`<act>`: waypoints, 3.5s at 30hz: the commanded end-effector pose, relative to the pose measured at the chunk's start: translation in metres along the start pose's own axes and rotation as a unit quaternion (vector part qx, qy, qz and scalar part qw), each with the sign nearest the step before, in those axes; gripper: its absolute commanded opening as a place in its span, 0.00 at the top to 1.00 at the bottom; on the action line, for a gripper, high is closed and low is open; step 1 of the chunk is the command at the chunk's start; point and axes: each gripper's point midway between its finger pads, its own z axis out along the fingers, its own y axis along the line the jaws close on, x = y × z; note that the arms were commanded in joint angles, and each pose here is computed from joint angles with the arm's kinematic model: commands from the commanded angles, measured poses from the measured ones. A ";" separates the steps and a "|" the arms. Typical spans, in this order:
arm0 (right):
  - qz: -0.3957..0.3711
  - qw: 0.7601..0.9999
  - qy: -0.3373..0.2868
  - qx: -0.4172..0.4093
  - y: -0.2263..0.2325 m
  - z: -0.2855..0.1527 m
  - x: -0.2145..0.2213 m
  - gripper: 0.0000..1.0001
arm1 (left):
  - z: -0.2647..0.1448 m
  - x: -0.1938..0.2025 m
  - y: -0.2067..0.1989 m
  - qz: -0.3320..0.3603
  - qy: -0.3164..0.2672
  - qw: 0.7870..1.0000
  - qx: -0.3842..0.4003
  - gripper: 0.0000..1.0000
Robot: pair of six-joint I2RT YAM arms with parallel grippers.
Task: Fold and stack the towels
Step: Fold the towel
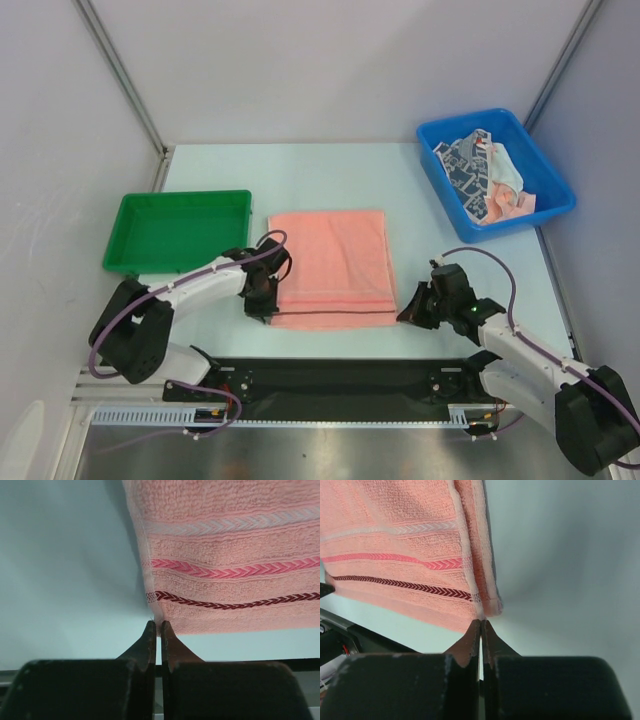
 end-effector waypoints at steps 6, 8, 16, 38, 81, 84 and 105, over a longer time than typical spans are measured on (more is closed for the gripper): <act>-0.035 0.997 -0.064 0.020 0.004 -0.005 -0.033 1.00 | -0.010 -0.021 -0.014 -0.019 -0.038 0.999 0.029 1.00; -0.045 0.996 -0.066 0.028 0.004 -0.010 -0.036 1.00 | -0.023 -0.030 -0.014 -0.019 -0.055 0.998 0.024 1.00; -0.033 0.995 -0.063 0.067 -0.013 -0.011 -0.031 1.00 | -0.016 0.000 -0.012 -0.056 -0.058 0.994 0.068 1.00; -0.003 0.993 -0.086 0.076 -0.001 -0.030 -0.042 0.57 | -0.035 0.006 -0.020 -0.017 -0.045 0.998 0.048 0.54; -0.162 0.977 0.105 -0.095 0.067 0.141 -0.281 0.43 | 0.011 -0.327 0.027 0.122 -0.135 0.983 0.012 0.37; -0.146 0.980 0.107 -0.078 0.059 0.147 -0.278 0.44 | 0.010 -0.329 0.027 0.120 -0.138 0.983 0.012 0.38; -0.211 0.972 0.066 -0.080 0.049 0.161 -0.291 1.00 | 0.019 -0.310 0.027 0.170 -0.096 0.979 0.056 0.39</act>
